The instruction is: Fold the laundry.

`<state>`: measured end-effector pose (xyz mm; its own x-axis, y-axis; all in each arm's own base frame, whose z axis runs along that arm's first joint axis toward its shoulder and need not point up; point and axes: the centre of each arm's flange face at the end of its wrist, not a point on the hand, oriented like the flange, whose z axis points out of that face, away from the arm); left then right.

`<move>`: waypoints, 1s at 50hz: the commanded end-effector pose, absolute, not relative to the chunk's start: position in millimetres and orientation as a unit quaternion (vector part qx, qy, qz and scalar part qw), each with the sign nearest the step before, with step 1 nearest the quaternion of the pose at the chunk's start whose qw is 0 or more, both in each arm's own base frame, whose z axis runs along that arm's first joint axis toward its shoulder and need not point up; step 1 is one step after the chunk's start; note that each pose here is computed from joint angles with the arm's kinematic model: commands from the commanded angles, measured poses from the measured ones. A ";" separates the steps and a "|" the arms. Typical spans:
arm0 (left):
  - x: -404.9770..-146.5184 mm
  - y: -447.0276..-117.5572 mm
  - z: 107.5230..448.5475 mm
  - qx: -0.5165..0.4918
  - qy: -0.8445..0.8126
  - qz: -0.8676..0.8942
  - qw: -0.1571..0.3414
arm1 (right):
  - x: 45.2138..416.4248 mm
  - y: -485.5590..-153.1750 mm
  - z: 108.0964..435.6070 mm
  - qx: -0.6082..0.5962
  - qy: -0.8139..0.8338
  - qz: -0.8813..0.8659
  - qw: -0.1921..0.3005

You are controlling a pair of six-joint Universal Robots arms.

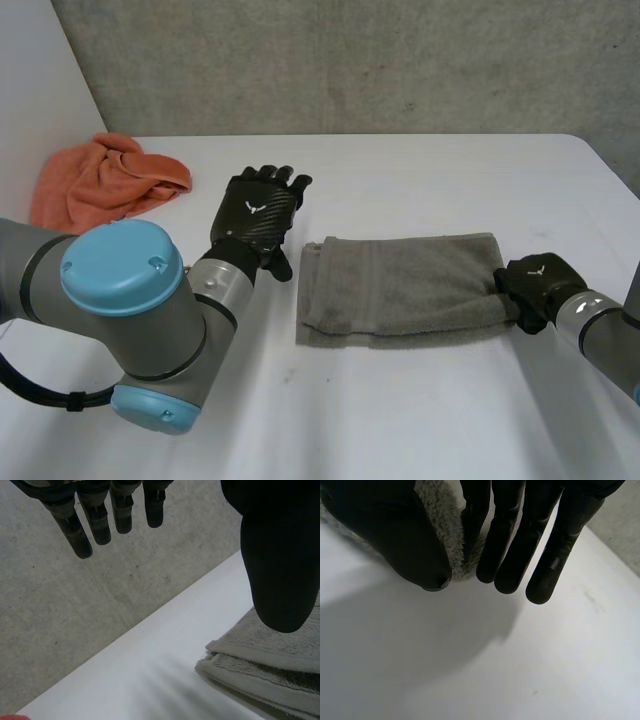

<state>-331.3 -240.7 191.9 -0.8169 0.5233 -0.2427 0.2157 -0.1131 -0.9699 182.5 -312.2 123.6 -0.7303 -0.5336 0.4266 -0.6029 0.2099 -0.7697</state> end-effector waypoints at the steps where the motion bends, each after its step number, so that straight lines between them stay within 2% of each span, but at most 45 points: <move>1: -326.8 -236.7 205.7 -0.278 -0.657 0.692 0.110 | 213.5 -310.7 164.8 0.374 -0.730 0.571 0.018; 4: -325.3 -234.7 215.0 -0.273 -0.652 0.698 0.114 | 247.3 -296.1 186.5 0.395 -0.697 0.599 -0.014; 12: -315.9 -230.0 221.3 -0.267 -0.651 0.702 0.109 | 301.0 -264.5 209.0 0.427 -0.648 0.625 -0.085; 15: -310.7 -233.5 222.6 -0.259 -0.654 0.703 0.105 | 320.7 -250.2 211.1 0.448 -0.629 0.627 -0.109; 19: -302.8 -241.9 223.5 -0.249 -0.657 0.705 0.094 | 356.2 -232.6 190.8 0.487 -0.615 0.600 -0.155; 26: -292.7 -246.9 220.2 -0.241 -0.666 0.701 0.083 | 365.2 -234.3 186.8 0.480 -0.642 0.568 -0.189; 30: -290.4 -248.2 217.5 -0.239 -0.669 0.699 0.081 | 368.5 -242.7 189.5 0.466 -0.645 0.577 -0.184; 34: -290.3 -246.9 214.5 -0.241 -0.673 0.695 0.081 | 359.8 -251.9 190.2 0.427 -0.677 0.579 -0.155; 39: -288.4 -243.1 210.8 -0.245 -0.677 0.690 0.080 | 305.8 -266.8 193.3 0.343 -0.738 0.578 -0.057; 42: -287.7 -242.7 212.2 -0.244 -0.676 0.691 0.081 | 266.5 -272.9 183.7 0.343 -0.758 0.554 -0.024; 45: -287.9 -242.6 212.2 -0.245 -0.675 0.691 0.082 | 239.9 -275.1 170.7 0.348 -0.773 0.530 -0.009; 50: -288.6 -242.3 210.5 -0.247 -0.676 0.689 0.083 | 199.6 -279.6 147.0 0.347 -0.784 0.513 -0.017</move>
